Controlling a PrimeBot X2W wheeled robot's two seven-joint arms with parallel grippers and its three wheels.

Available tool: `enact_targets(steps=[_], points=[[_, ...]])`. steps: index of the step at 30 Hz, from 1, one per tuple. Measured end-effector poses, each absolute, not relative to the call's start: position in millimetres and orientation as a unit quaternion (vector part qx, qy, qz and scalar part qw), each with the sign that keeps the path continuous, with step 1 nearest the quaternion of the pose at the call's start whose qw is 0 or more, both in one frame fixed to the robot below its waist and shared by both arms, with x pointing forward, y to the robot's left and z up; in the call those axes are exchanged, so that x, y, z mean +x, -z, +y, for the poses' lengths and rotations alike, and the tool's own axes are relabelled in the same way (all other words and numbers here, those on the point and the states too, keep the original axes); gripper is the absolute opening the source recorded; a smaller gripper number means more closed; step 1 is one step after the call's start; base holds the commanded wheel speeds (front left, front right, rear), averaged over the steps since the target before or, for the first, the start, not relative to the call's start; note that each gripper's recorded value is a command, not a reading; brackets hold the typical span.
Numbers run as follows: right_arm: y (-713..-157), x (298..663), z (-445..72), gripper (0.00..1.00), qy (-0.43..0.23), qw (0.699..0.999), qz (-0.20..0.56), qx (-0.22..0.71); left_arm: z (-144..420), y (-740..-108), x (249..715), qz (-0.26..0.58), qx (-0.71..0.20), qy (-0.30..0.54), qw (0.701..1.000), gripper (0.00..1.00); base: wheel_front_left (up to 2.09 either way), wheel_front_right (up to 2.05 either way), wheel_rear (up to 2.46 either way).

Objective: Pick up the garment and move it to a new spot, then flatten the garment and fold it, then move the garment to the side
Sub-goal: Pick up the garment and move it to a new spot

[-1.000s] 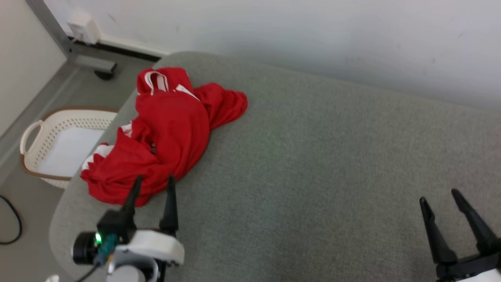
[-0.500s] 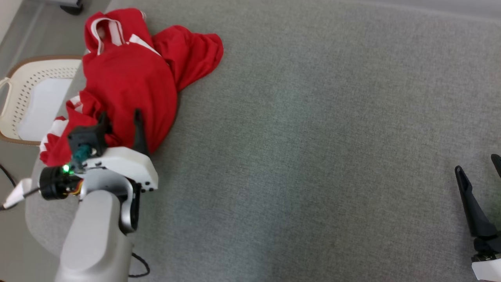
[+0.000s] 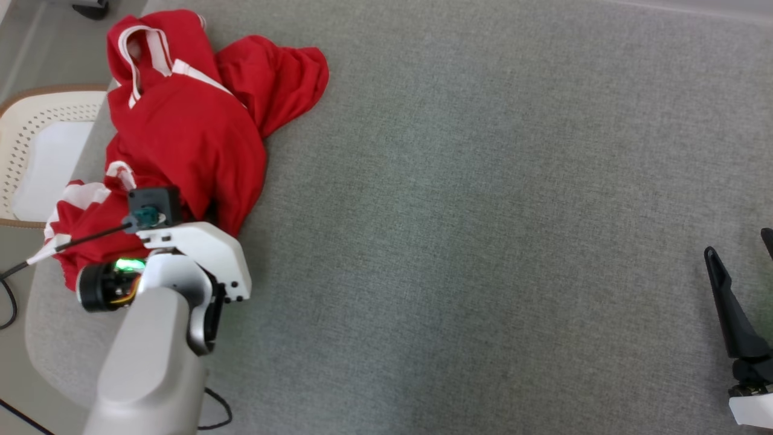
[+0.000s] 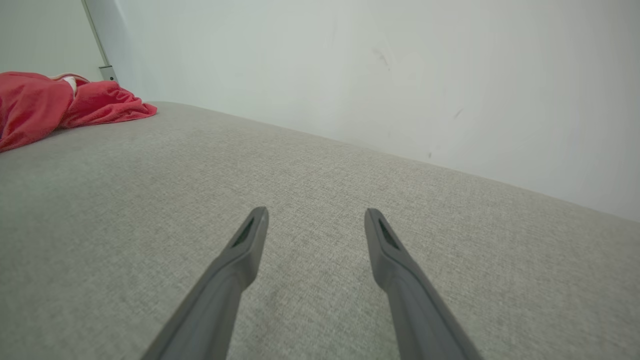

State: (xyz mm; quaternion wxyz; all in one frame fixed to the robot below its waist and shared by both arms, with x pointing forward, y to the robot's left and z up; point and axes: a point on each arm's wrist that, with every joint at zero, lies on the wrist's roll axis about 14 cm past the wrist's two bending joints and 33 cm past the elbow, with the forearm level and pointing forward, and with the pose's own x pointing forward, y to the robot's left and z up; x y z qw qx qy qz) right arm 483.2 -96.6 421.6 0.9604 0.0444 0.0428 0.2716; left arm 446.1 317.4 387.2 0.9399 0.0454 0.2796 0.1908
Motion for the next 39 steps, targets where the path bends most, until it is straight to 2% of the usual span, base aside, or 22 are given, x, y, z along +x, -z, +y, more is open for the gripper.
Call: enact_targets(steps=[5,12,20,28,39], points=[[-435,478,-96,1.00,-0.263,0.963,0.032,0.050,331,-418,451,0.238,0.047,-0.201,0.949,0.00,0.00,0.00,0.00],[-462,460,-96,1.00,-0.247,0.967,0.010,0.059,346,-537,469,0.081,0.064,-0.210,0.972,0.00,0.00,0.00,0.00],[-501,438,-103,1.00,-0.224,0.972,-0.033,0.065,300,-645,465,-0.052,0.055,-0.146,0.986,0.00,0.00,0.00,0.00],[-522,413,-139,1.00,-0.167,0.982,-0.057,0.061,198,-660,467,-0.080,-0.001,-0.006,0.997,0.00,0.00,0.00,0.00],[-528,376,-194,1.00,-0.076,0.993,-0.065,0.061,50,-607,453,-0.005,-0.060,0.188,0.980,0.00,0.00,0.00,0.00]])
